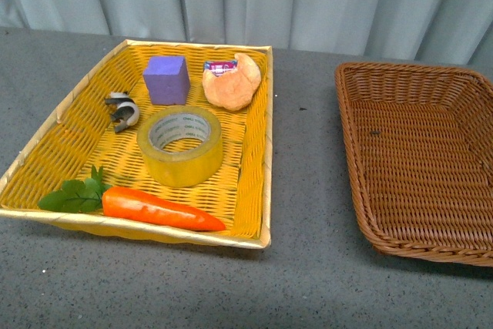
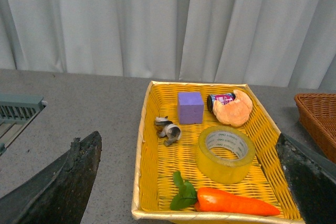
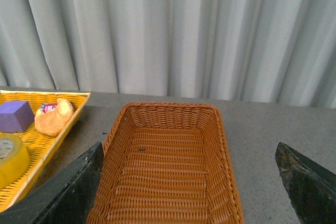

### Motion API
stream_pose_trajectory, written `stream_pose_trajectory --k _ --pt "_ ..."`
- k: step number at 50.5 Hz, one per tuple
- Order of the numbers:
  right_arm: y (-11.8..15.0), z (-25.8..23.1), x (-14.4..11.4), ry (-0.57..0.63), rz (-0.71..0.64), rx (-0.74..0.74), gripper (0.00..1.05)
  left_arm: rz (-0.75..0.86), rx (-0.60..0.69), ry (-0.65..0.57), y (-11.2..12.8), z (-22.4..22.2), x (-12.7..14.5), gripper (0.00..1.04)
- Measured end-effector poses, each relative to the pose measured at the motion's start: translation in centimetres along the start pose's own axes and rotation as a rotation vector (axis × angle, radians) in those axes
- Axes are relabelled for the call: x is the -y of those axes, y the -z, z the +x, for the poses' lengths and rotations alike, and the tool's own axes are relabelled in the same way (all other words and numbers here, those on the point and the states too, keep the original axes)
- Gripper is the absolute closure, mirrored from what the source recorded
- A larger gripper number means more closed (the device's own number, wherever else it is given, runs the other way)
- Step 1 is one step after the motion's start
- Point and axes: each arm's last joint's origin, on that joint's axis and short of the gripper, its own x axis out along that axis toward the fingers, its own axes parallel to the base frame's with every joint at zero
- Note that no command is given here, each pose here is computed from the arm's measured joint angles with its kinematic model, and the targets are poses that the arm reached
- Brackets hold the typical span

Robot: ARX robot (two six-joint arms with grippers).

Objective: Move tape to another basket

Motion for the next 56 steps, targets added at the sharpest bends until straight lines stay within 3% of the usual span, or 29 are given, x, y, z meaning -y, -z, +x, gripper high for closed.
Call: stream_pose_trajectory --k 56 --pt "0.00 0.00 0.00 0.000 0.000 0.000 0.09 0.000 0.000 0.000 0.00 0.00 0.00 0.06"
